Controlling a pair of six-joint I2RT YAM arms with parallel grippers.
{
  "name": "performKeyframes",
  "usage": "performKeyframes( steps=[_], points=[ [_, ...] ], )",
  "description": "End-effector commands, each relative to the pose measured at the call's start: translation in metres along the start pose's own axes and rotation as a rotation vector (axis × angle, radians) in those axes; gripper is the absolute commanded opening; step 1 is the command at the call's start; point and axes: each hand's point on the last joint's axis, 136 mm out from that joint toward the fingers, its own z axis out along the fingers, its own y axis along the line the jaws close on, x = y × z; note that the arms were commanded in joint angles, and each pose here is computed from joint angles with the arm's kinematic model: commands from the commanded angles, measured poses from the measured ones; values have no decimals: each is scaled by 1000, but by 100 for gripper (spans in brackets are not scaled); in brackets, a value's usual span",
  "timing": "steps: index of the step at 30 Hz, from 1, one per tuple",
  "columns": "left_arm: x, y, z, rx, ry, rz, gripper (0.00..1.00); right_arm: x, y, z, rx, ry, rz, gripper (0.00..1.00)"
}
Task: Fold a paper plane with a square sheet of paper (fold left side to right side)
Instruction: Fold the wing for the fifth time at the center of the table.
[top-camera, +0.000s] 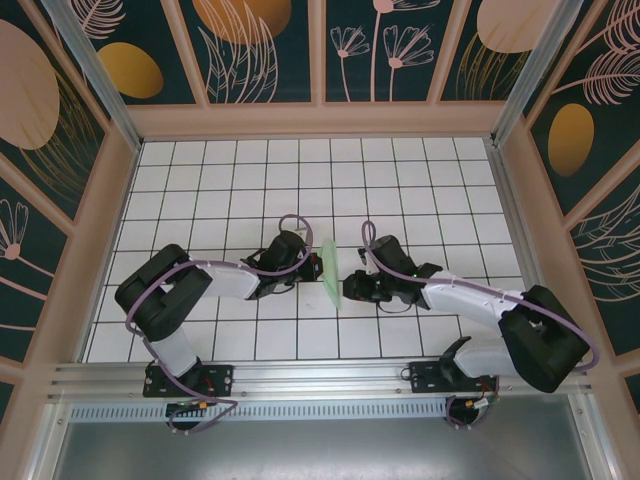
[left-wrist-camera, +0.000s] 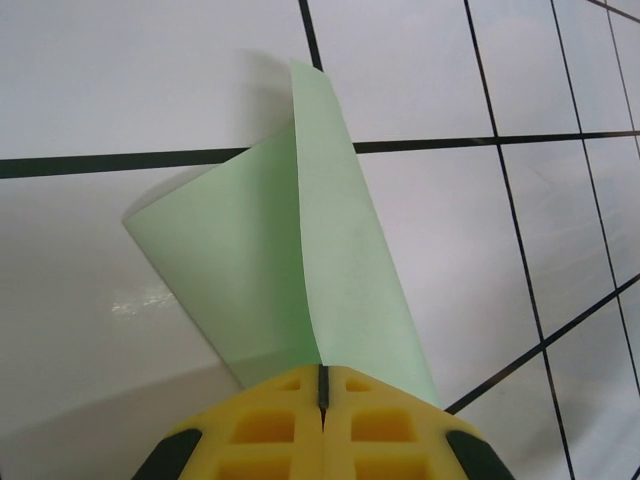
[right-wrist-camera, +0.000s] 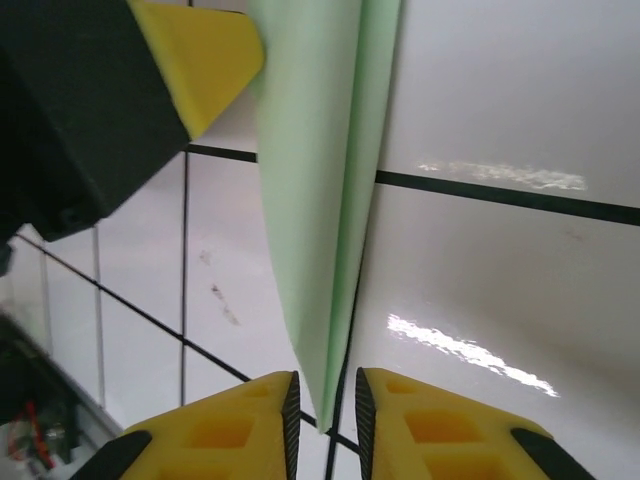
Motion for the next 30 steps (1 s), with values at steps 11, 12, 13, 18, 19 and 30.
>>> performKeyframes(
  steps=[11,12,13,18,19,30],
  points=[
    [-3,7,12,-22,22,43,0,-11,31,-17,-341,-54,29,25],
    [-2,8,13,-24,26,42,0,-11,32,-17,-354,-53,29,24],
    [-2,8,13,-25,27,41,0,-10,33,-16,-365,-48,27,24],
    [-2,12,15,-33,25,36,0,-13,40,-14,-426,-46,35,23],
    [-2,12,15,-33,26,37,0,-13,41,-13,-437,-41,39,23],
    [-4,12,16,-30,23,33,0,-11,34,4,-445,-7,69,23]
  ],
)
